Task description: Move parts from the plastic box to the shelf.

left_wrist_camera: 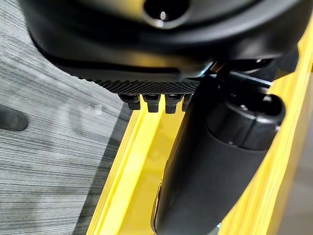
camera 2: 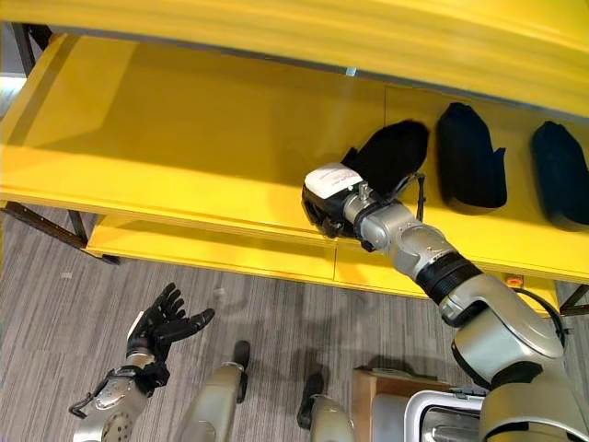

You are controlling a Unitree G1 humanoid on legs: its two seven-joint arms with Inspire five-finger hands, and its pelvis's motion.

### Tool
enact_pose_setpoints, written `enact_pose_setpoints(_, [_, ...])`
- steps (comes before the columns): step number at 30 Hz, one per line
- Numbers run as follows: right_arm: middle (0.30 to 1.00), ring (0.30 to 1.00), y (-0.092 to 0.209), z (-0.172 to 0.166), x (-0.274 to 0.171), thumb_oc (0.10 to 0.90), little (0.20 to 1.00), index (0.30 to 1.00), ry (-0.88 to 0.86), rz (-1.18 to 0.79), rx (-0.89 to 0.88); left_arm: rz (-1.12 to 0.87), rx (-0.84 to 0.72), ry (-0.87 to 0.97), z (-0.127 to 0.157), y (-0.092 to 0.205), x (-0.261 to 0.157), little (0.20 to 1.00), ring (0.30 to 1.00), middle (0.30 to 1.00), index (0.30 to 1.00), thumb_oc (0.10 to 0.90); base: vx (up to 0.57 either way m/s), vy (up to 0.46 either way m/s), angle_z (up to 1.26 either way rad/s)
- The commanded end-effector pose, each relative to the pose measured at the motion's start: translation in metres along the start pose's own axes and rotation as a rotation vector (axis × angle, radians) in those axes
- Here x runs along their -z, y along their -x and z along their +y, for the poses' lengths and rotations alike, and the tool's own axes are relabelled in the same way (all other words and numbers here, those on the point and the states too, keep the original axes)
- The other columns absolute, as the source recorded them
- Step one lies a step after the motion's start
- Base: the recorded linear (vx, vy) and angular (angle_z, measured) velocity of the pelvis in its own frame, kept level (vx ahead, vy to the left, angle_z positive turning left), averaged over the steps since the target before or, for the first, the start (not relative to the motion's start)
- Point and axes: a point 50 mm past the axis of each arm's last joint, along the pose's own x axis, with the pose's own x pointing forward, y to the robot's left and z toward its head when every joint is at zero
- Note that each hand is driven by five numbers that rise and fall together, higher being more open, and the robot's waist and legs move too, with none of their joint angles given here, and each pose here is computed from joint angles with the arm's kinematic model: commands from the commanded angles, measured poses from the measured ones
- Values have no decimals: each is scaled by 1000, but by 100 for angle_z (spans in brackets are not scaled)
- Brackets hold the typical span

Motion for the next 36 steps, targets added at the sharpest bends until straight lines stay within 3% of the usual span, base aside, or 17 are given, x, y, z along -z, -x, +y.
enact_pose_setpoints(1, [300, 300, -4, -20, 2, 400, 300, 300, 94, -4, 34, -157, 80, 9, -10, -1, -29, 1000, 1000, 1000, 1000, 900, -10, -13, -4])
enact_pose_setpoints(18, [300, 300, -7, -65, -21, 400, 300, 300, 258, -125, 97, -153, 87, 0, -5, -2, -31, 1000, 1000, 1000, 1000, 900, 4, -7, 5])
enact_pose_setpoints(36, [300, 300, 13, -122, -7, 400, 300, 300, 407, -122, 190, -160, 102, -20, 0, -1, -36, 1000, 1000, 1000, 1000, 900, 3, -4, 2])
